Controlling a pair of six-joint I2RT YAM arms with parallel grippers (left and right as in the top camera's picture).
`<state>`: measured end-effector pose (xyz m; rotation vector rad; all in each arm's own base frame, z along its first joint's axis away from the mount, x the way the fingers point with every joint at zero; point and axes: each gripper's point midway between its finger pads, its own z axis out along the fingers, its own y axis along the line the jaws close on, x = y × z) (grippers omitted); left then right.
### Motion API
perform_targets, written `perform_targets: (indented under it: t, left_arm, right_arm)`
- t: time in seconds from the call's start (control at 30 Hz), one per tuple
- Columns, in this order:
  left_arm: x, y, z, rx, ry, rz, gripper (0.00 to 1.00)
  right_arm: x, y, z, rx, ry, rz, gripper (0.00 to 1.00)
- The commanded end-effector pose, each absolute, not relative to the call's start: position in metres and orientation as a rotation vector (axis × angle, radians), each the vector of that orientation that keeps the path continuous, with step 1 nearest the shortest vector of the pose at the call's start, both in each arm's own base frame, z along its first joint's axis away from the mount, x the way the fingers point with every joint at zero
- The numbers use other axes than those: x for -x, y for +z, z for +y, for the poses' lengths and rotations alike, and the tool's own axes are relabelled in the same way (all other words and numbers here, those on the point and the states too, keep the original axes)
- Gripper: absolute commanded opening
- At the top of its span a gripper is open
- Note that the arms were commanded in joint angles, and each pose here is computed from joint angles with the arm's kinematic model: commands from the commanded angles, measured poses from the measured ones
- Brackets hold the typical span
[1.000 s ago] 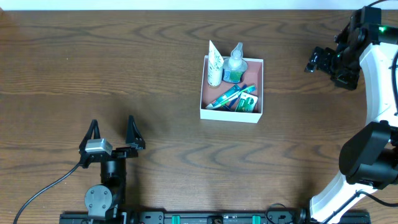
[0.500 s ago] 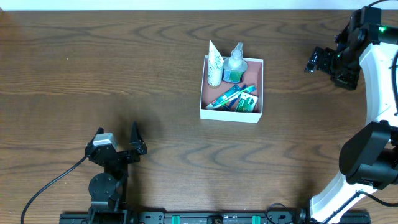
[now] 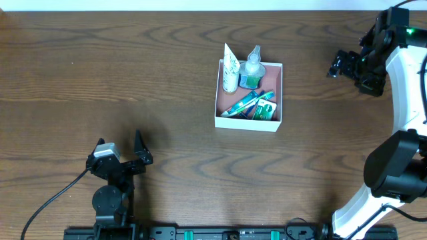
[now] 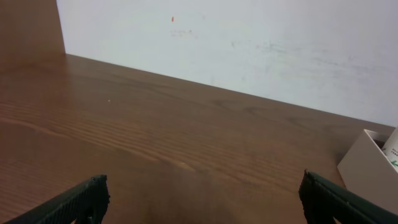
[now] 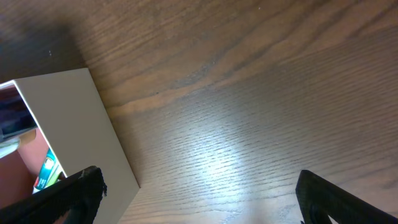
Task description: Pack container
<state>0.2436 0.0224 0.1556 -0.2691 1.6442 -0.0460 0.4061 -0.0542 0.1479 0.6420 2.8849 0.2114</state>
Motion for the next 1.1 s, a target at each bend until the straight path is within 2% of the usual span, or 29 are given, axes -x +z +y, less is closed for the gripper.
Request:
perform_targets:
  t: [0.0,0.77,0.93,1.07]
  left_arm:
    - [-0.242,0.138,0.025,0.288,-0.032,1.696,0.98]
    - [-0.242,0.138,0.025,0.288,-0.032,1.696,0.98]
    - [-0.242,0.138,0.025,0.288,-0.032,1.697,0.98]
    - [-0.242,0.138,0.025,0.288,-0.032,1.696,0.98]
  right_arm:
    - [-0.407,0.148,-0.058,-0.668,0.204,2.878,0.99]
    - [-0.407,0.150,-0.058,-0.667,0.204,2.873,0.99]
    - [-0.404,0.178,-0.051,-0.624,0.205,2.809,0.99]
    - [-0.396,0.219,-0.038,-0.552,0.212,2.716,0.99]
